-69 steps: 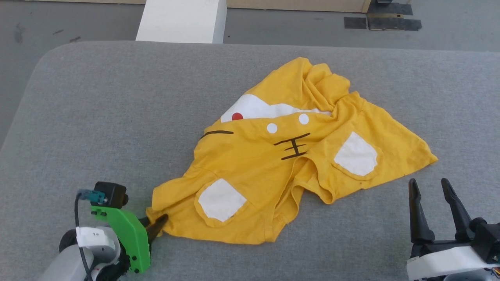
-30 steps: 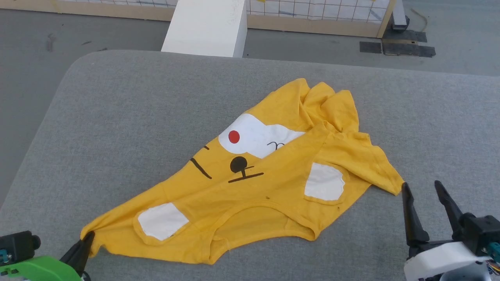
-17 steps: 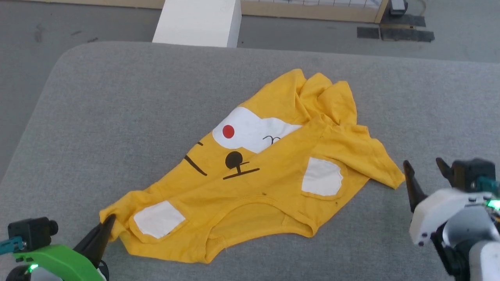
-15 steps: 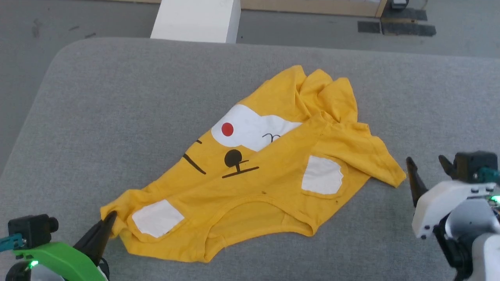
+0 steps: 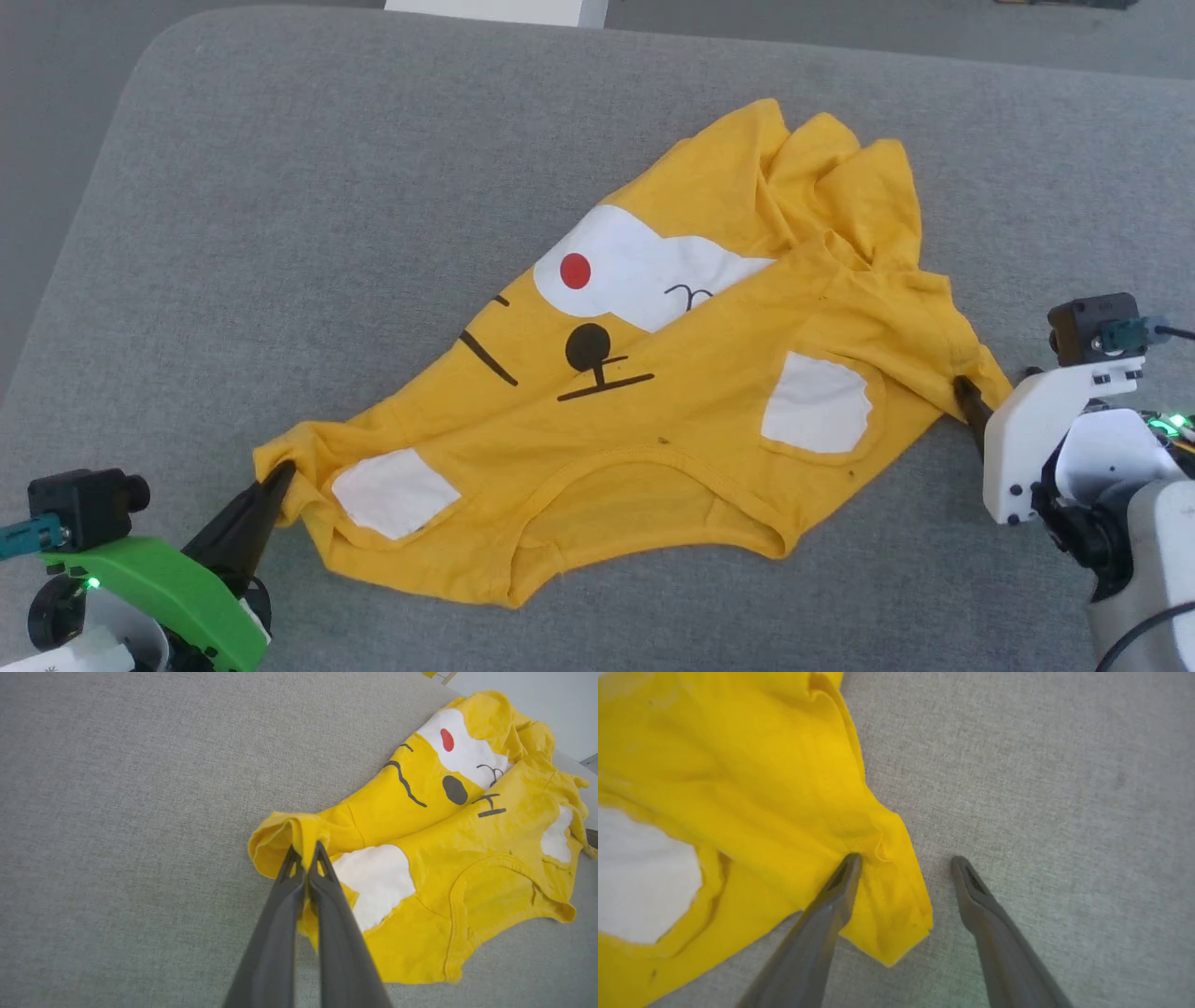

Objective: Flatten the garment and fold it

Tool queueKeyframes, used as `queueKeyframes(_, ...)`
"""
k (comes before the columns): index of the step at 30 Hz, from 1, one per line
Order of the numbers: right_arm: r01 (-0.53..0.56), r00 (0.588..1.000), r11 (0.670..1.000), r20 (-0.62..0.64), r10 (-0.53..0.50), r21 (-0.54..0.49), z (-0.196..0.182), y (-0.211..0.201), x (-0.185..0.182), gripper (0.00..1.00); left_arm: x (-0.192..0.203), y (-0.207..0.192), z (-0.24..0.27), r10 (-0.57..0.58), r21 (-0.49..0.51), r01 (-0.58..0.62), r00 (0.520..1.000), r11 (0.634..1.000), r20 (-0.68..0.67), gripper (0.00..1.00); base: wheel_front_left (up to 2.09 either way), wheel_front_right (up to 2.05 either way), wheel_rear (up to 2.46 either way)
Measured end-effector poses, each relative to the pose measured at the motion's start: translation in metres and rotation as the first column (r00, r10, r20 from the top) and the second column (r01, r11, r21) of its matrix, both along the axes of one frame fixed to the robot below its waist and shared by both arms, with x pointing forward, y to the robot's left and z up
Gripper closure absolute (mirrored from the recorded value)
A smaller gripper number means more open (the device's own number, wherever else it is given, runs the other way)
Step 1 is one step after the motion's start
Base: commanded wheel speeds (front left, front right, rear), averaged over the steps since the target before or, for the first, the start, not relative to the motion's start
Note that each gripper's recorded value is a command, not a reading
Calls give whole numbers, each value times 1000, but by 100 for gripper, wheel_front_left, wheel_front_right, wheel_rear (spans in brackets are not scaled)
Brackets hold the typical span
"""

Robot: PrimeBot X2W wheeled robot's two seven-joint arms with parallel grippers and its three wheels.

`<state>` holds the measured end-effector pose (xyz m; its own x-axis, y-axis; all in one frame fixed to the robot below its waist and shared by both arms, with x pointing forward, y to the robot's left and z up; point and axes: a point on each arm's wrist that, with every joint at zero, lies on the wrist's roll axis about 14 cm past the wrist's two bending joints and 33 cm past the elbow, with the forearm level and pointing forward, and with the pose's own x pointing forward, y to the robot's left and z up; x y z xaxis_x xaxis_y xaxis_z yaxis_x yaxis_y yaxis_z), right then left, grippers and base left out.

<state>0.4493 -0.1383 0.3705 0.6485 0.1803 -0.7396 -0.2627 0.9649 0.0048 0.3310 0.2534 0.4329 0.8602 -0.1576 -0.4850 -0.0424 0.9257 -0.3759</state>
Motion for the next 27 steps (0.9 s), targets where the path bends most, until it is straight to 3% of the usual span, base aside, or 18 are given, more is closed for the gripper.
queueKeyframes(3, -33, 997, 999, -70, 33, -3, -6, 6, -1, 0, -1, 2, -1, 6, -2, -6, 1000, 1000, -4, 100, 0, 0, 0)
queueKeyframes(4, -46, 995, 999, -91, 46, -3, -7, 8, -1, 51, -2, 3, -2, 9, -3, -9, 1000, 1000, -7, 100, 0, 0, 0)
queueKeyframes(5, -55, 993, 998, -106, 54, -4, -8, 9, -1, 60, -2, 3, -3, 11, -5, -11, 1000, 1000, -9, 100, 0, 0, 0)
queueKeyframes(7, -76, 988, 997, -136, 76, 2, -7, 13, -2, 100, -2, 3, -3, 10, -7, -10, 1000, 1000, -11, 100, 0, 0, 0)
queueKeyframes(13, -73, 988, 996, -130, 80, 56, 2, 20, -5, 100, 1, -1, -1, -1, -23, 1, 1000, 1000, 1, 100, 0, 0, 0)
queueKeyframes(18, 36, 997, 988, 65, -46, 149, 33, 9, 11, 100, 13, -7, 16, 26, -59, -19, 994, 998, 105, 100, 0, 0, 0)
queueKeyframes(22, 125, 934, 960, 297, -199, 251, 78, -8, 30, 100, 35, -12, 41, 52, -71, -35, 967, 997, 249, 100, 0, 0, 0)
queueKeyframes(25, 146, 862, 934, 421, -282, 326, 112, -19, 40, 100, 53, -24, 61, 57, -99, -25, 938, 995, 342, 100, 0, 0, 0)
queueKeyframes(27, 133, 811, 900, 477, -340, 415, 137, -23, 46, 100, 65, -36, 80, 47, -128, 5, 915, 992, 401, 100, 0, 0, 0)
